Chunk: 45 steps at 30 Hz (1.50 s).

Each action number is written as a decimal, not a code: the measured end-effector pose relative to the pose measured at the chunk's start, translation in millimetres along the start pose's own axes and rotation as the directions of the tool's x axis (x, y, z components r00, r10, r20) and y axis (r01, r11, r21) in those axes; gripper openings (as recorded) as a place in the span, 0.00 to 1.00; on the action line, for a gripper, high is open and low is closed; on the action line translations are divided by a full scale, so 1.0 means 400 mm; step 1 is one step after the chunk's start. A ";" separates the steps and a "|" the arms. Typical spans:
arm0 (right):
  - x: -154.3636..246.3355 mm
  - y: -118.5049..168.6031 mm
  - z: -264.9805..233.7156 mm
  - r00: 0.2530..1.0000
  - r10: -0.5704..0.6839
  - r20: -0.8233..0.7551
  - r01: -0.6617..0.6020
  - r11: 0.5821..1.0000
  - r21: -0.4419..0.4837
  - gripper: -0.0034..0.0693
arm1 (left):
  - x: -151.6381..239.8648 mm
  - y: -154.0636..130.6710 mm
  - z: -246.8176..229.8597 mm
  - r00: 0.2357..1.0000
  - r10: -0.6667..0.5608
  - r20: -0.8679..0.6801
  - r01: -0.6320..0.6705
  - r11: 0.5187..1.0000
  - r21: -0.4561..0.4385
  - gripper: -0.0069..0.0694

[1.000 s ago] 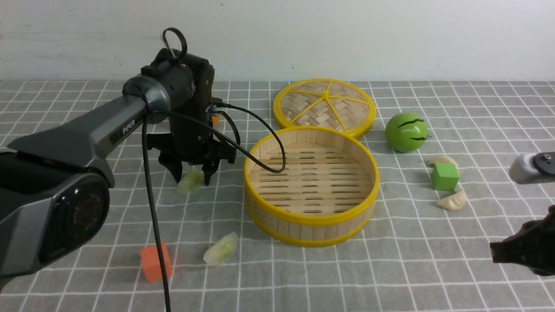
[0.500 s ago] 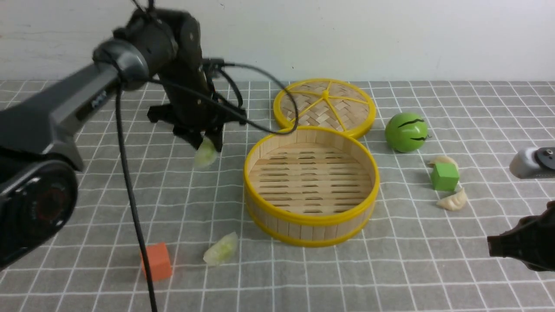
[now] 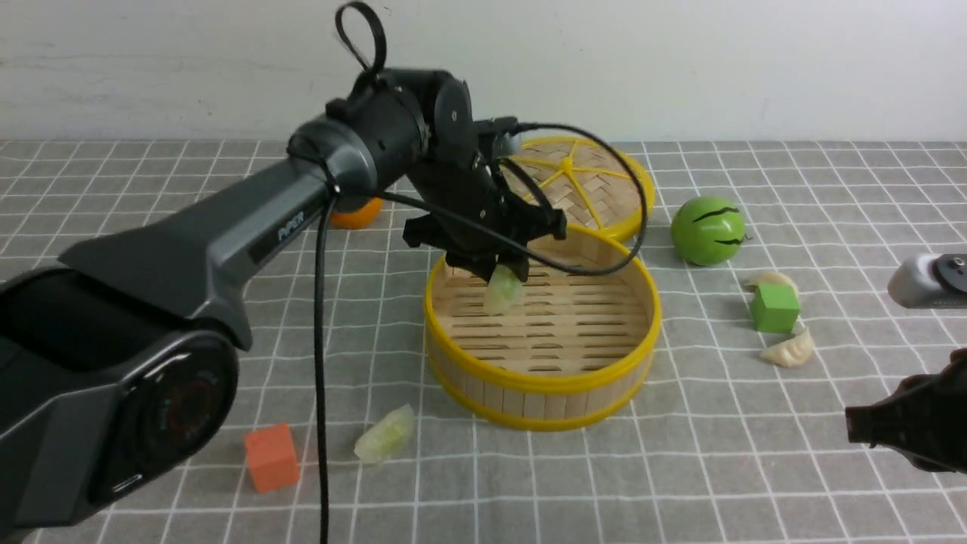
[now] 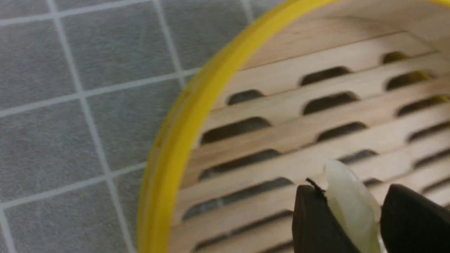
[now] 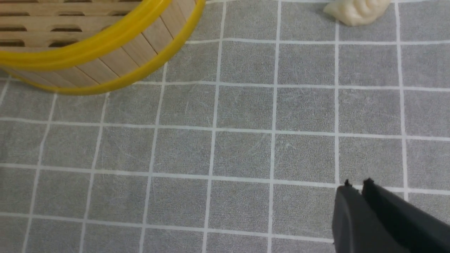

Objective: Put the dumplings into the steamer on the table with the grey tablecloth.
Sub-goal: 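Place the dumpling into the bamboo steamer basket with the left gripper, then reach for and grasp a dumpling on the table with the left gripper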

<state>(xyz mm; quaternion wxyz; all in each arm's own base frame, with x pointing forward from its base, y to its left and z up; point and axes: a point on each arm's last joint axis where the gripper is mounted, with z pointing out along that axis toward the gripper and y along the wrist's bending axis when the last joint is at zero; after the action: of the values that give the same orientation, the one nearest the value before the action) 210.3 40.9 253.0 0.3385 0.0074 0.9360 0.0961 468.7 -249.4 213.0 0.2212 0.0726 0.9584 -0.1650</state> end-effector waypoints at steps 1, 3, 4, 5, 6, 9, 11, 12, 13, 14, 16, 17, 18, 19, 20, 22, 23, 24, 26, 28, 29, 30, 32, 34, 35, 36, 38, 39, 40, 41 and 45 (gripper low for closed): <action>0.000 0.001 0.000 1.000 0.006 -0.001 -0.006 1.000 -0.003 0.10 | 0.002 0.006 0.012 1.000 -0.004 -0.002 0.004 1.000 -0.006 0.41; 0.001 0.003 0.000 1.000 0.024 -0.007 -0.024 1.000 -0.012 0.10 | 0.002 0.010 0.021 1.000 -0.012 0.002 0.012 1.000 -0.011 0.40; 0.002 0.004 0.000 0.999 0.037 -0.009 -0.038 0.999 -0.019 0.10 | 0.003 0.012 0.024 1.000 -0.022 0.000 0.022 1.000 -0.014 0.44; 0.002 0.005 0.000 0.999 0.044 -0.010 -0.045 0.999 -0.022 0.10 | 0.002 0.012 0.024 1.000 -0.027 0.003 0.027 0.999 -0.016 0.45; 0.002 0.006 0.000 0.998 0.054 -0.012 -0.054 0.998 -0.027 0.10 | 0.002 0.013 0.024 0.999 -0.038 0.006 0.038 0.999 -0.020 0.51; 0.004 0.008 0.000 0.997 0.070 -0.020 -0.070 0.997 -0.036 0.10 | -0.011 0.012 -0.003 0.998 -0.059 0.032 0.060 0.997 -0.042 0.64; 0.006 0.009 0.000 0.997 0.065 -0.030 -0.066 0.997 -0.036 0.11 | -0.019 0.008 -0.056 0.999 -0.039 0.037 0.042 0.997 -0.068 0.68; 0.007 0.009 0.000 0.998 0.061 -0.033 -0.062 0.997 -0.036 0.11 | -0.022 0.006 -0.081 0.999 -0.025 0.038 0.028 0.996 -0.082 0.68; 0.008 0.009 0.000 0.998 0.057 -0.035 -0.058 0.998 -0.036 0.11 | -0.025 0.004 -0.109 0.999 -0.013 0.037 0.017 0.996 -0.093 0.68; 0.008 0.009 0.000 0.998 0.051 -0.036 -0.052 0.998 -0.036 0.11 | -0.027 -0.001 -0.160 0.999 0.006 0.032 -0.003 0.994 -0.110 0.68; 0.008 0.009 0.000 0.999 0.035 -0.038 -0.037 0.999 -0.037 0.12 | -0.027 -0.014 -0.284 0.998 0.059 0.028 -0.055 0.990 -0.130 0.65; 0.009 0.009 0.000 0.999 0.032 -0.039 -0.033 0.999 -0.037 0.12 | -0.025 -0.021 -0.337 0.995 0.090 0.038 -0.085 0.988 -0.127 0.63; 0.009 0.009 0.000 0.999 0.031 -0.040 -0.032 0.999 -0.037 0.12 | -0.023 -0.027 -0.386 0.992 0.108 0.062 -0.100 0.988 -0.121 0.60; 0.009 0.009 0.000 0.999 0.032 -0.040 -0.033 0.999 -0.038 0.12 | -0.010 -0.027 -0.420 0.990 0.126 0.061 -0.118 0.986 -0.122 0.58; 0.009 0.009 0.000 0.999 0.034 -0.040 -0.036 0.999 -0.039 0.12 | 0.000 -0.027 -0.448 0.989 0.132 0.066 -0.123 0.985 -0.121 0.56; 0.009 0.010 0.000 0.998 0.041 -0.041 -0.043 0.998 -0.043 0.13 | 0.047 -0.013 -0.470 0.991 0.135 0.013 -0.132 0.982 -0.133 0.52; 0.009 0.011 0.000 0.998 0.045 -0.041 -0.047 0.998 -0.045 0.13 | 0.084 0.000 -0.462 0.990 0.132 -0.045 -0.137 0.981 -0.139 0.50; 0.009 0.011 0.000 0.998 0.050 -0.043 -0.052 0.998 -0.047 0.13 | 0.125 0.017 -0.442 0.985 0.129 -0.114 -0.145 0.978 -0.151 0.49; 0.009 0.012 -0.001 0.997 0.058 -0.044 -0.061 0.997 -0.052 0.13 | 0.171 0.038 -0.407 0.974 0.135 -0.182 -0.164 0.973 -0.159 0.48; 0.010 0.014 -0.001 0.996 0.069 -0.050 -0.072 0.996 -0.060 0.13 | 0.227 0.067 -0.343 0.954 0.165 -0.249 -0.207 0.966 -0.155 0.48; 0.010 0.015 -0.001 0.996 0.072 -0.050 -0.075 0.995 -0.063 0.13 | 0.248 0.078 -0.315 0.946 0.180 -0.269 -0.225 0.963 -0.149 0.48; 0.010 0.015 -0.001 0.996 0.069 -0.050 -0.072 0.995 -0.064 0.13 | 0.265 0.087 -0.291 0.939 0.192 -0.284 -0.240 0.960 -0.144 0.49; 0.010 0.016 -0.001 0.997 0.064 -0.050 -0.067 0.996 -0.066 0.13 | 0.277 0.094 -0.267 0.934 0.204 -0.293 -0.252 0.958 -0.139 0.51; 0.010 0.017 -0.001 0.997 0.059 -0.049 -0.062 0.996 -0.071 0.13 | 0.290 0.105 -0.219 0.936 0.215 -0.279 -0.259 0.957 -0.133 0.55; 0.010 0.017 -0.001 0.997 0.052 -0.049 -0.056 0.996 -0.074 0.13 | 0.289 0.108 -0.197 0.938 0.219 -0.269 -0.261 0.956 -0.132 0.57; 0.010 0.017 -0.001 0.998 0.050 -0.049 -0.054 0.996 -0.074 0.13 | 0.288 0.108 -0.193 0.939 0.221 -0.264 -0.262 0.956 -0.132 0.58; 0.010 0.018 -0.001 0.998 0.048 -0.048 -0.051 0.996 -0.075 0.13 | 0.295 0.117 -0.154 0.934 0.219 -0.283 -0.264 0.955 -0.133 0.60; 0.010 0.018 -0.001 0.998 0.046 -0.048 -0.050 0.996 -0.075 0.14 | 0.301 0.121 -0.137 0.928 0.216 -0.302 -0.266 0.955 -0.134 0.60; 0.010 0.018 -0.001 0.998 0.046 -0.048 -0.050 0.996 -0.075 0.14 | 0.308 0.125 -0.121 0.921 0.211 -0.326 -0.266 0.955 -0.133 0.59; 0.010 0.018 -0.001 0.998 0.046 -0.048 -0.050 0.996 -0.075 0.14 | 0.313 0.128 -0.111 0.916 0.210 -0.342 -0.268 0.954 -0.133 0.59; 0.010 0.018 -0.001 0.998 0.046 -0.048 -0.050 0.996 -0.075 0.15 | 0.332 0.140 -0.073 0.885 0.215 -0.412 -0.289 0.949 -0.127 0.43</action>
<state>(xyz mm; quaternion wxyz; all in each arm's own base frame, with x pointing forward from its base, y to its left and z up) 206.6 48.1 252.0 0.3142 0.0149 0.9388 0.1401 350.5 -178.0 162.2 0.0495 0.2079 0.9765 -0.0272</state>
